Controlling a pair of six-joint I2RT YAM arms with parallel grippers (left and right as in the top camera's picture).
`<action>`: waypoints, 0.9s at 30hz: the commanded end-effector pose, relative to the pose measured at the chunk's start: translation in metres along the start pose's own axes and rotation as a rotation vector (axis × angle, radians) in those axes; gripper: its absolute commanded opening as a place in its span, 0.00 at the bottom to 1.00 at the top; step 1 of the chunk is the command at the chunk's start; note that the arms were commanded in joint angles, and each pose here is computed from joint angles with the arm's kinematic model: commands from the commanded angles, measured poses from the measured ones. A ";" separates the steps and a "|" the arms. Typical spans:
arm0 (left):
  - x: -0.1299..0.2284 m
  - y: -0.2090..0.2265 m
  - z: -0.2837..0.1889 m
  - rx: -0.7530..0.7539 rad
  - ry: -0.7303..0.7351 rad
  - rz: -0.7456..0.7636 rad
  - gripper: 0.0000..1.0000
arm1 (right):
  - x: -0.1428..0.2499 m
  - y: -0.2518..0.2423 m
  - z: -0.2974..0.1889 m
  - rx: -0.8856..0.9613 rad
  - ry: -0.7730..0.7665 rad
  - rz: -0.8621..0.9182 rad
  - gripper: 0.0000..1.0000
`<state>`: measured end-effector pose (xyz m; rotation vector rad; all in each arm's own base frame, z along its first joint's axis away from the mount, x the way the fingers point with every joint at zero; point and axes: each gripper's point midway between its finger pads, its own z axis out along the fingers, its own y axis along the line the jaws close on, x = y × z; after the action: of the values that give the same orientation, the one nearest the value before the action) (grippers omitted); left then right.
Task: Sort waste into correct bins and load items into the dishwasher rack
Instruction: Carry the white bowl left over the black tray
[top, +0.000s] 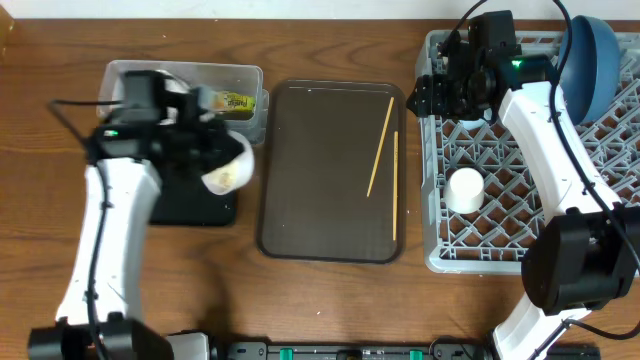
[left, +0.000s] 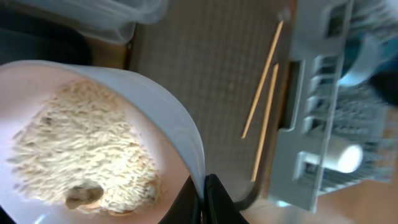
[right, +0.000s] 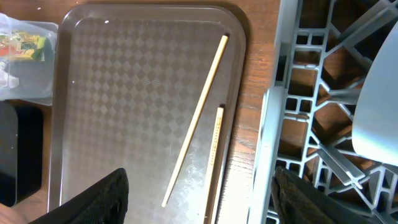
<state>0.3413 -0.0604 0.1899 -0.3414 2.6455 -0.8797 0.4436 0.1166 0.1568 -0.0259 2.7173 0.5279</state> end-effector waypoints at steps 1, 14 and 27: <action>-0.006 0.000 -0.009 0.236 0.022 -0.006 0.06 | -0.003 0.005 -0.009 -0.002 -0.020 -0.028 0.72; -0.056 0.058 -0.042 0.728 -0.081 -0.293 0.06 | -0.001 0.004 -0.009 -0.001 -0.013 -0.025 0.73; -0.059 0.090 -0.029 0.811 -0.044 -0.495 0.06 | 0.001 0.004 -0.008 0.001 -0.005 -0.023 0.73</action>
<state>0.3735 0.0429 0.1623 -0.7919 2.0045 -1.9064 0.4396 0.1160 0.1550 -0.0251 2.7353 0.5265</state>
